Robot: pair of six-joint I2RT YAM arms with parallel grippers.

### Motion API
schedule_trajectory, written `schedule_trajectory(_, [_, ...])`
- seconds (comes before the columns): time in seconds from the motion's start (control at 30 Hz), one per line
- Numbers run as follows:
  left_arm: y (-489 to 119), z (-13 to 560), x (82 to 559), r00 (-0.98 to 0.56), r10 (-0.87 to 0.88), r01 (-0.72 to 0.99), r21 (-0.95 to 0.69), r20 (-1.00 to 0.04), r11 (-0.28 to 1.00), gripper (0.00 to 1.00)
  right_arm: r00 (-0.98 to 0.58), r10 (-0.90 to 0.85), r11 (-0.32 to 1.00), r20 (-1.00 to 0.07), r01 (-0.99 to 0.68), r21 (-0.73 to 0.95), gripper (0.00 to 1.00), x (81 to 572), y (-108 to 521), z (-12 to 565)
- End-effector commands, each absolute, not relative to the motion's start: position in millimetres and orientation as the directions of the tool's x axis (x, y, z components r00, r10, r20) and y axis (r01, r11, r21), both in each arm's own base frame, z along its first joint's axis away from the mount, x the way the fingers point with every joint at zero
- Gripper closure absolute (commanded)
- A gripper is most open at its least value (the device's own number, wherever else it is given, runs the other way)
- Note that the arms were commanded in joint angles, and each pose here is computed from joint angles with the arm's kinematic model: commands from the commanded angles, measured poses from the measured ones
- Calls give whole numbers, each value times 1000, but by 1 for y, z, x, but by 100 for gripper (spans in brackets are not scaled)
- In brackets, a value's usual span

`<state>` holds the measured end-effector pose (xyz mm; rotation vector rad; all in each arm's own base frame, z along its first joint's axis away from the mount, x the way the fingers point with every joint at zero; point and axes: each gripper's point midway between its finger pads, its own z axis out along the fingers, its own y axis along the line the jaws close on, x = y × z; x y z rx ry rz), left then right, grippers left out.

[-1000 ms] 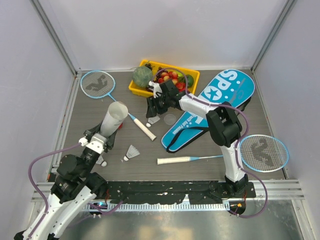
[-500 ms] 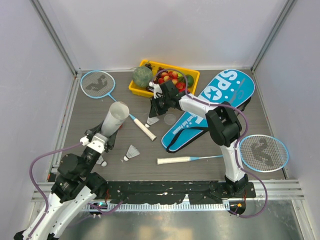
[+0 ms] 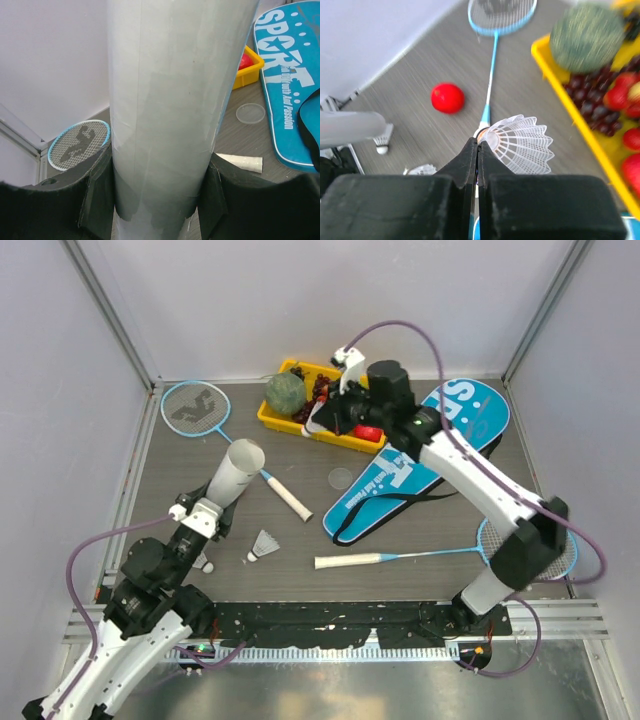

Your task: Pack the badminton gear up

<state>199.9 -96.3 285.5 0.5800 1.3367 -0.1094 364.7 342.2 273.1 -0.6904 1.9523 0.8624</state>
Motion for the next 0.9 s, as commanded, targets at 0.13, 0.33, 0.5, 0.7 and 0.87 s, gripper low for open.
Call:
schedule_trajectory(0.13, [-101, 327, 192, 288, 218, 431, 329, -932, 840, 57, 98, -69, 582, -993, -804, -120, 94, 285, 328, 440])
schedule_trajectory(0.33, [-114, 327, 185, 263, 255, 515, 359, -930, 778, 57, 268, 35, 523, -963, -826, -211, 95, 227, 318, 511])
schedule_trajectory(0.5, [-124, 315, 189, 246, 326, 557, 408, -913, 723, 56, 283, 52, 442, -958, -867, -232, 95, 196, 326, 515])
schedule_trajectory(0.7, [-125, 323, 192, 250, 335, 555, 418, -908, 719, 56, 269, 62, 358, -961, -905, -231, 95, 165, 337, 513])
schedule_trajectory(0.87, [-133, 323, 188, 264, 328, 589, 421, -907, 690, 56, 233, 54, 332, -971, -921, -202, 95, 154, 339, 504])
